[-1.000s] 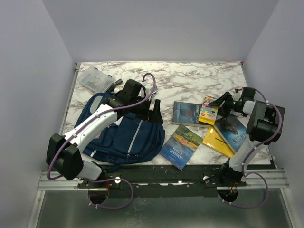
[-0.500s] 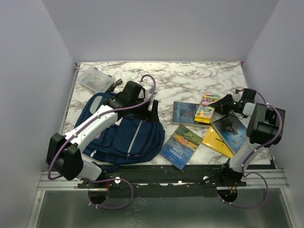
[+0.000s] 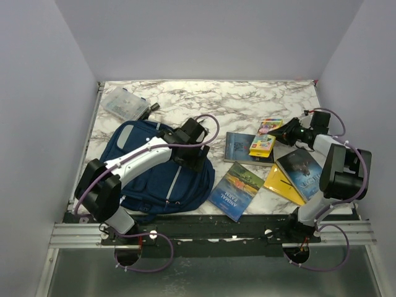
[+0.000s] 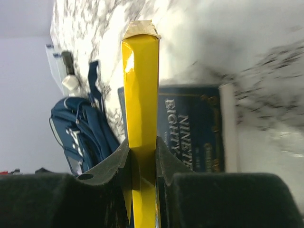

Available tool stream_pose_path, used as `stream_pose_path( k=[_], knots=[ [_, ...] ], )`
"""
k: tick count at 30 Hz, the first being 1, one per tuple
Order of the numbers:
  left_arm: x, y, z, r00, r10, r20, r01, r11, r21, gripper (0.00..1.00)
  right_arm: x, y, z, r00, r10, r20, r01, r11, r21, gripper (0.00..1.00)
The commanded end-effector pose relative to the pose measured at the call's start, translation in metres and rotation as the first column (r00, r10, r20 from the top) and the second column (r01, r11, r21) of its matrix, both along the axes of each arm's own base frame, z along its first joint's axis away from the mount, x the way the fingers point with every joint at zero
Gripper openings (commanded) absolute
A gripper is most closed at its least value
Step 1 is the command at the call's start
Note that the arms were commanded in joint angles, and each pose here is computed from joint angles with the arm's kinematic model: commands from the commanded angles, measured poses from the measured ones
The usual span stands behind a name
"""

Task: Pack the student bag
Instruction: Pick up the stationery from the center of the board, then place the stationery in the student bag.

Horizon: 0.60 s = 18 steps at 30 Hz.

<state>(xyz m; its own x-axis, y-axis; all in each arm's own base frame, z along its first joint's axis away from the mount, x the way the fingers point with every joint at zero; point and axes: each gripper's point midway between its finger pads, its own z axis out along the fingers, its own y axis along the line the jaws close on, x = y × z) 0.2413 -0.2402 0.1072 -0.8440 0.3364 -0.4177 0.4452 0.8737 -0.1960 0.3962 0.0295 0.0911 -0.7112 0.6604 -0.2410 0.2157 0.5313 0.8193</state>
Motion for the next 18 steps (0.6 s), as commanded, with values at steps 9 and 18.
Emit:
stream_pose_path(
  k=[9, 18],
  knots=[
    [0.013, 0.04, -0.013, 0.984, 0.089, 0.157, -0.138, 0.931, 0.337, 0.64, -0.051, 0.12, 0.073, 0.948, 0.224, 0.225, -0.248, 0.965, 0.081, 0.07],
    [0.006, 0.033, -0.035, 0.989, 0.066, 0.13, -0.113, 0.91, 0.398, 0.43, -0.105, 0.183, 0.079, 0.904, 0.344, 0.255, -0.382, 0.917, 0.117, 0.05]
  ],
)
